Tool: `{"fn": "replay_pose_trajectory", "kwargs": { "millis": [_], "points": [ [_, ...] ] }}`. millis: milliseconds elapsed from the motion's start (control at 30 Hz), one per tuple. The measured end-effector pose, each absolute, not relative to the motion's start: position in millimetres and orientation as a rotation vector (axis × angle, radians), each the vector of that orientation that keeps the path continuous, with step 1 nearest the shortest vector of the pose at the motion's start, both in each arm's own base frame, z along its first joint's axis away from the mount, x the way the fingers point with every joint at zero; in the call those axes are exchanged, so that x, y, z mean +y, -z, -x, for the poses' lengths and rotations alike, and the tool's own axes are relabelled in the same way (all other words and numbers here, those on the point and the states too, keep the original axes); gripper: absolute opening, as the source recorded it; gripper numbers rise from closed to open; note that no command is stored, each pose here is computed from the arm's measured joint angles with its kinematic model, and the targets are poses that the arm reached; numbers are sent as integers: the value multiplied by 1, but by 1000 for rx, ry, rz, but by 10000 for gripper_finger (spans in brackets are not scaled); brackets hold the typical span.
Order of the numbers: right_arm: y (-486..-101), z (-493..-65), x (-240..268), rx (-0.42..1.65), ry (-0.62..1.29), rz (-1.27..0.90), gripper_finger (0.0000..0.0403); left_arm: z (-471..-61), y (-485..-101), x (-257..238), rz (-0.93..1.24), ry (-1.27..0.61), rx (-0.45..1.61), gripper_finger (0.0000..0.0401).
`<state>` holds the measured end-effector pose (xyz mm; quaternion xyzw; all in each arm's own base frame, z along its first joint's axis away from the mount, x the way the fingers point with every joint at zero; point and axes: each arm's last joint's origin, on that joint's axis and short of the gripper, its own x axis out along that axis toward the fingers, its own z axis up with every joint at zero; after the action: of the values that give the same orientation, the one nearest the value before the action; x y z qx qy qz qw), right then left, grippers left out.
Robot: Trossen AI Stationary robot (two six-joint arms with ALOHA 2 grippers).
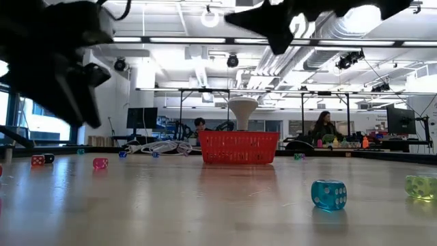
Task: Pick & Place Dice
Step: Put the pink dice into the bin
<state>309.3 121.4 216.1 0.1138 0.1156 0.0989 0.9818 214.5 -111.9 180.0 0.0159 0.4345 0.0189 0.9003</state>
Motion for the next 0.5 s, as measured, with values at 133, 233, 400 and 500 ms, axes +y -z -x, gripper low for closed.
{"fn": "replay_pose_trajectory", "kwargs": {
  "millis": [133,233,400,500],
  "points": [
    [-216,-302,139,239,-257,-219,270,-212,-174,-113,-45,-134,874,156],
    [-216,-298,148,232,-287,-209,270,-210,-171,-115,-46,-173,857,156],
    [-217,-296,154,218,-311,-180,270,-205,-162,-111,-32,-193,879,156],
    [-218,-296,154,204,-312,-184,270,-204,-154,-106,-22,-215,889,156]
  ]
}}
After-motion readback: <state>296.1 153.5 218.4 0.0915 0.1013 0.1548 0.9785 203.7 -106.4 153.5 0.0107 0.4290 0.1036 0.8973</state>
